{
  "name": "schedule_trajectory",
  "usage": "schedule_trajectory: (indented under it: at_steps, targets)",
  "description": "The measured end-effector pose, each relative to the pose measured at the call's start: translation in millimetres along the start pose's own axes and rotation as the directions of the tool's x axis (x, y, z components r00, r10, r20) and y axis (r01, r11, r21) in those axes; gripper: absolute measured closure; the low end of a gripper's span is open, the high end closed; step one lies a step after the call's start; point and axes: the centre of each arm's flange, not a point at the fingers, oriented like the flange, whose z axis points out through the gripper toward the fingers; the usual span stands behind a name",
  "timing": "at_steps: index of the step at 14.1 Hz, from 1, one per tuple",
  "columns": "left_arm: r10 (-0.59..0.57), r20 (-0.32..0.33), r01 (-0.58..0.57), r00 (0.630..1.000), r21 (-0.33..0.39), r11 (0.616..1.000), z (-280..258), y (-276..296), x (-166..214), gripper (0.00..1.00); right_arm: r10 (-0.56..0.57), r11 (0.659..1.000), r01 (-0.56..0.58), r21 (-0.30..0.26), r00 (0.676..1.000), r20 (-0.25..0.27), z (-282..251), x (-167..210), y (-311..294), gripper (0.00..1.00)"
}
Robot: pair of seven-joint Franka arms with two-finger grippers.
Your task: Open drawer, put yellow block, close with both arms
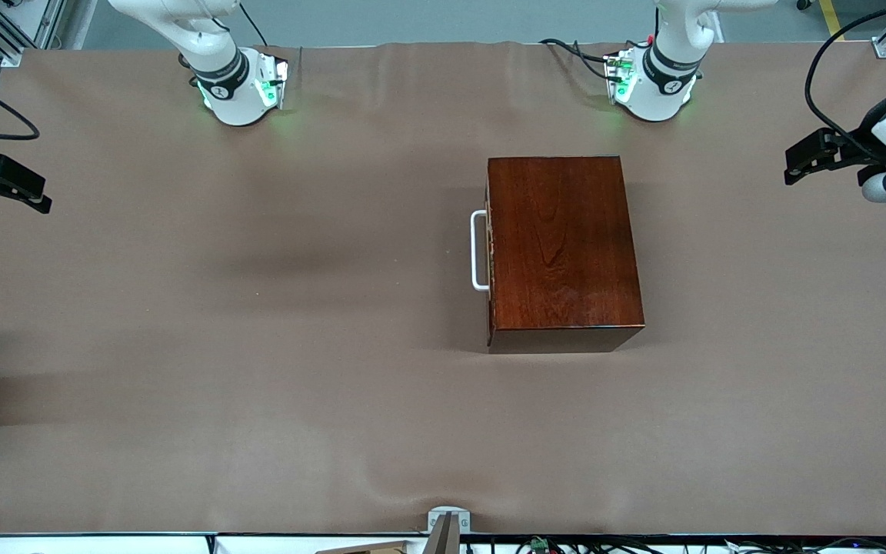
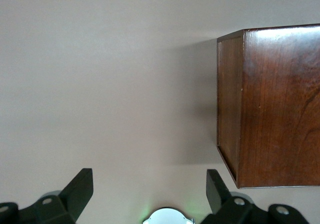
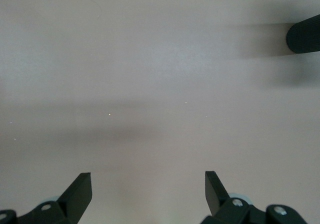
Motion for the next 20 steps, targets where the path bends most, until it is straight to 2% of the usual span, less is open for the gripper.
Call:
schedule_trajectory:
  at_steps: [4,8,13,17,20]
  targets:
    - [0.0,-0.003,0.0,1.0,0.0,1.0,0.6,0.1,1.1,0.0,-0.001,1.0,0.001,0.0,1.0,0.0,0.1,0.1,-0.3,0.0]
    - [0.001,-0.047,-0.001,0.999,-0.001,1.0,6.8,0.6,11.3,0.0,-0.001,1.0,0.001,0.0,1.0,0.0,0.1,0.1,-0.4,0.0]
    - [0.004,-0.054,-0.004,0.999,0.0,1.0,6.4,2.1,12.2,0.0,-0.001,1.0,0.001,0.002,1.0,0.001,0.6,0.4,-0.6,0.0]
    - [0.004,-0.055,-0.004,0.998,0.0,1.0,6.3,2.3,12.2,0.0,-0.001,0.998,0.001,0.055,1.0,-0.007,4.0,4.7,-5.2,0.0]
    - [0.004,-0.055,-0.004,0.998,0.0,1.0,6.3,2.5,12.2,0.0,0.0,0.998,0.0,0.062,1.0,-0.012,4.2,5.8,-5.1,0.0]
